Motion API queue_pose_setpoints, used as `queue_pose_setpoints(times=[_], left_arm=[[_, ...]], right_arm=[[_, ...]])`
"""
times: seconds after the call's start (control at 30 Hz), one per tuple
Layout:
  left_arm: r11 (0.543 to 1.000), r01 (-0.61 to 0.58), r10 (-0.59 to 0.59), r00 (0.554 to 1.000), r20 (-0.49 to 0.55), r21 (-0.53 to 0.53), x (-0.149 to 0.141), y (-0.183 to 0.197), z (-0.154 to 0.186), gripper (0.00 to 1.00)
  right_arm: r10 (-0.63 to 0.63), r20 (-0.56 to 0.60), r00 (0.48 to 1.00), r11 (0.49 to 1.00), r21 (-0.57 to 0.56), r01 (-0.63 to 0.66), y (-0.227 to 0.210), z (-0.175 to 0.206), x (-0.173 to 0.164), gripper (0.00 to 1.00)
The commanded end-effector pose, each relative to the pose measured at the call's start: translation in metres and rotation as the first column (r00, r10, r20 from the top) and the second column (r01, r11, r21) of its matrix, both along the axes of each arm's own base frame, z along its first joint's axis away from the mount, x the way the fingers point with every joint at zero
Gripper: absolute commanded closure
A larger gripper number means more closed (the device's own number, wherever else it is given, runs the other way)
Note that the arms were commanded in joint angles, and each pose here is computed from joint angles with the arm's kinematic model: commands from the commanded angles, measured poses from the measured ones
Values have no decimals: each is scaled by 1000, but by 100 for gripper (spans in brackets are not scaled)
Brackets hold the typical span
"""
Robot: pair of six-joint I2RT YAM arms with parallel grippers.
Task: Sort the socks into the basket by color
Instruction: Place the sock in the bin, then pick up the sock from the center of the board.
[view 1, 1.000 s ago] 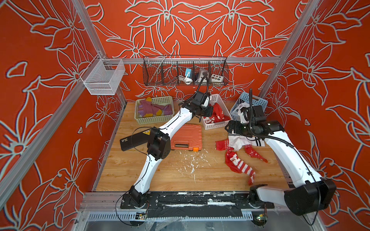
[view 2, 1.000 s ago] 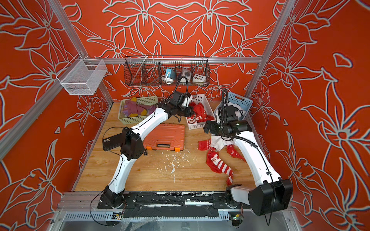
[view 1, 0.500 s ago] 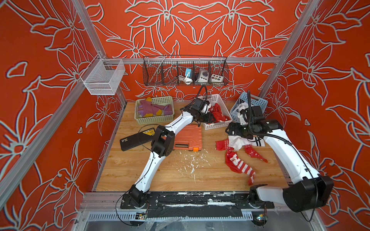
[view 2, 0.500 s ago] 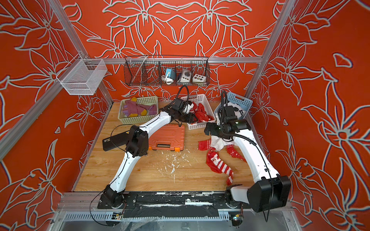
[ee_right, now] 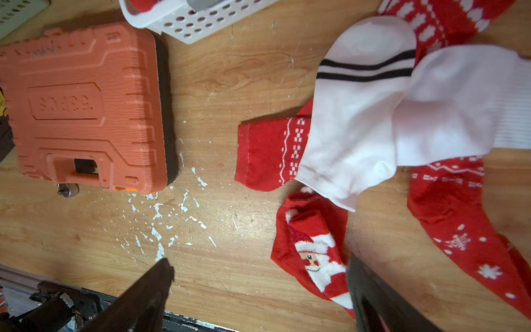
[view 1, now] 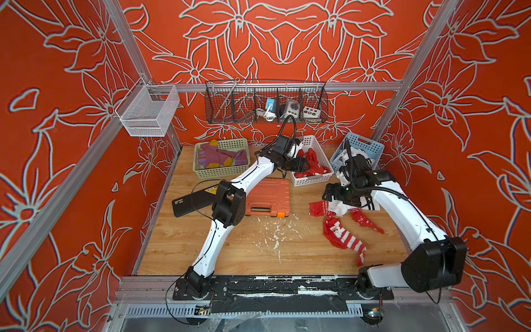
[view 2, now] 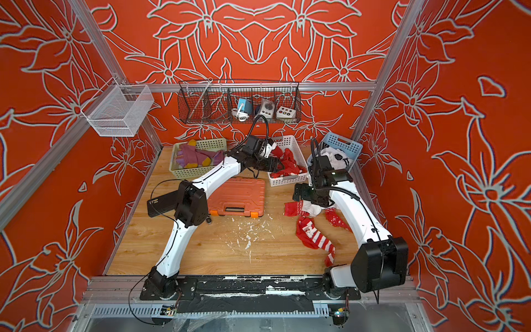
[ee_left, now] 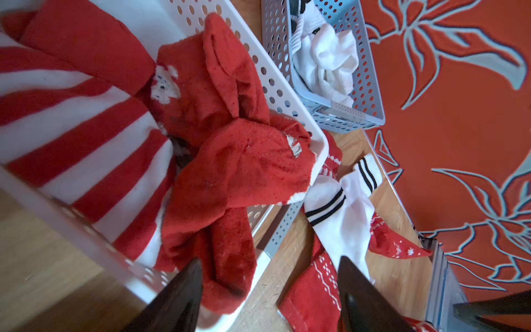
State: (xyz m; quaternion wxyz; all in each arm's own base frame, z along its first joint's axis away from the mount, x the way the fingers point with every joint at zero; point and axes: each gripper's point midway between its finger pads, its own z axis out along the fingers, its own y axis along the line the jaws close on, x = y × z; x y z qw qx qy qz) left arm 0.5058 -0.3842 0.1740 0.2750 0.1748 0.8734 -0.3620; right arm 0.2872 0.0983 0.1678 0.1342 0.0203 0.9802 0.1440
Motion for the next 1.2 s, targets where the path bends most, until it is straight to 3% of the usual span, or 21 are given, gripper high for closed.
queue_pose_setpoints(times=[0.0, 0.17, 0.43, 0.67, 0.83, 0.93, 1.07, 1.17], left_arm=[[999, -20, 22, 998, 58, -32, -3, 19, 44, 28], [997, -56, 59, 996, 70, -50, -10, 48, 71, 31], [997, -69, 72, 995, 66, -45, -56, 81, 89, 31], [992, -104, 106, 994, 23, -72, -97, 109, 90, 32], [988, -138, 139, 990, 10, -71, -114, 128, 89, 33], [986, -156, 157, 988, 5, -63, -119, 138, 87, 33], [982, -182, 183, 983, 6, -58, -123, 149, 87, 33], [980, -190, 190, 982, 10, -54, -125, 154, 89, 33]], right_arm=[[-3, -27, 1000, 1000, -25, 2, -5, -6, -4, 10], [9, -99, 995, 998, -56, -14, -9, -21, -11, 20], [-32, -301, 953, 991, -131, -8, -21, -70, -40, 15], [-78, -410, 909, 984, -177, 5, -28, -105, -59, 15], [-84, -419, 904, 982, -189, 4, -29, -125, -57, 18], [-85, -429, 899, 983, -181, 6, -28, -132, -59, 43], [-84, -427, 900, 984, -176, 8, -28, -129, -61, 100], [-82, -398, 914, 984, -176, 12, -29, -115, -59, 100]])
